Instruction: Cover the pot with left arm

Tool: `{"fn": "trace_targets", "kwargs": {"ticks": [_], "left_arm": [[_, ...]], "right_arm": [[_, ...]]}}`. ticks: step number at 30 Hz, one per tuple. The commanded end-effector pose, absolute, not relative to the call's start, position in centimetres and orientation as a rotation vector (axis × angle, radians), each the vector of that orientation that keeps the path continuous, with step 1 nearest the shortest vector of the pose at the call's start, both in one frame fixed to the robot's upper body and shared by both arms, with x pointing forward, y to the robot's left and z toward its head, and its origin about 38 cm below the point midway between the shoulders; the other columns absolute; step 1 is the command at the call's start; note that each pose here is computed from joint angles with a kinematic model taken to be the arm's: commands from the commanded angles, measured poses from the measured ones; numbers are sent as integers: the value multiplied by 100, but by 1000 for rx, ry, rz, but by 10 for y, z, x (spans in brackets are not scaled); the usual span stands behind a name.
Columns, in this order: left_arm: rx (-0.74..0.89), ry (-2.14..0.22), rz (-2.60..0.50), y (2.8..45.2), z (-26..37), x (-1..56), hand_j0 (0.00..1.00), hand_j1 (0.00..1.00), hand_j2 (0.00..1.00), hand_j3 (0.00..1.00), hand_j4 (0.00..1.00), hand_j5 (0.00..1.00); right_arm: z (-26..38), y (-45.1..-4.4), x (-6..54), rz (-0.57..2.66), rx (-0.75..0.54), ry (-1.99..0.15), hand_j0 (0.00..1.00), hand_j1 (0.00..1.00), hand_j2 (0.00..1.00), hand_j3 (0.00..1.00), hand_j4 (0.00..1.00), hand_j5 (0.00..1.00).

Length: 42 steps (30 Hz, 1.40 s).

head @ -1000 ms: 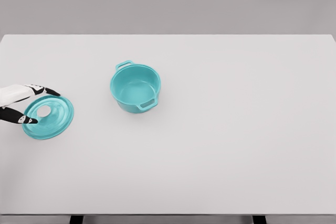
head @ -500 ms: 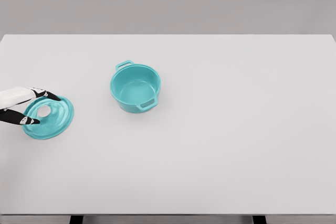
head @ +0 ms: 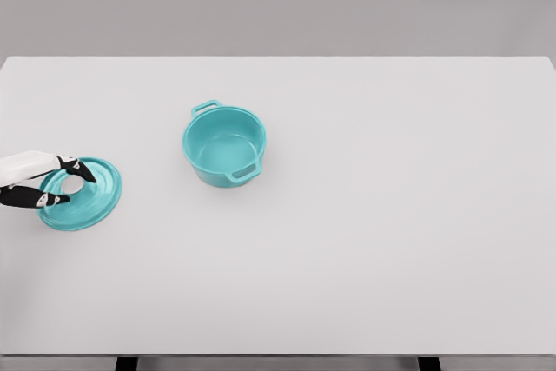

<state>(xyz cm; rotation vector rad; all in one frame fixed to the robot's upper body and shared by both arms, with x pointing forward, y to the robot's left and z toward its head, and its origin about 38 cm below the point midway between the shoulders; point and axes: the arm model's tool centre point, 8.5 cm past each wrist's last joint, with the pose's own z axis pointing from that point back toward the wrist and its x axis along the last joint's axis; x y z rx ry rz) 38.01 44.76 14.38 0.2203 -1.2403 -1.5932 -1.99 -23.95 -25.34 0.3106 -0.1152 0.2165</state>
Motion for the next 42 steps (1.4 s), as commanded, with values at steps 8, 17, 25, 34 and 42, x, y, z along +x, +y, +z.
{"fn": "trace_targets", "kwargs": {"ticks": [8,17,25,34,42], "left_arm": [[202,-1248,-1605,439,141,382,57,57,57,57,57,57],[193,-1306,-1697,413,161,384,54,54,54,54,54,54],[210,-1354,-1784,391,179,387,54,54,54,54,54,54],[236,-1406,-1827,378,199,393,54,54,54,54,54,54],[245,-1455,-1824,371,212,397,54,54,54,54,54,54]], "right_arm": [[-253,-239,-20,217,311,-116,100,100,100,100,100,100],[-253,-239,-20,217,311,-116,100,100,100,100,100,100],[-253,-239,-20,217,311,-116,100,100,100,100,100,100],[-253,-239,-20,217,311,-116,100,100,100,100,100,100],[-253,-239,-20,217,311,-116,100,100,100,100,100,100]]}}
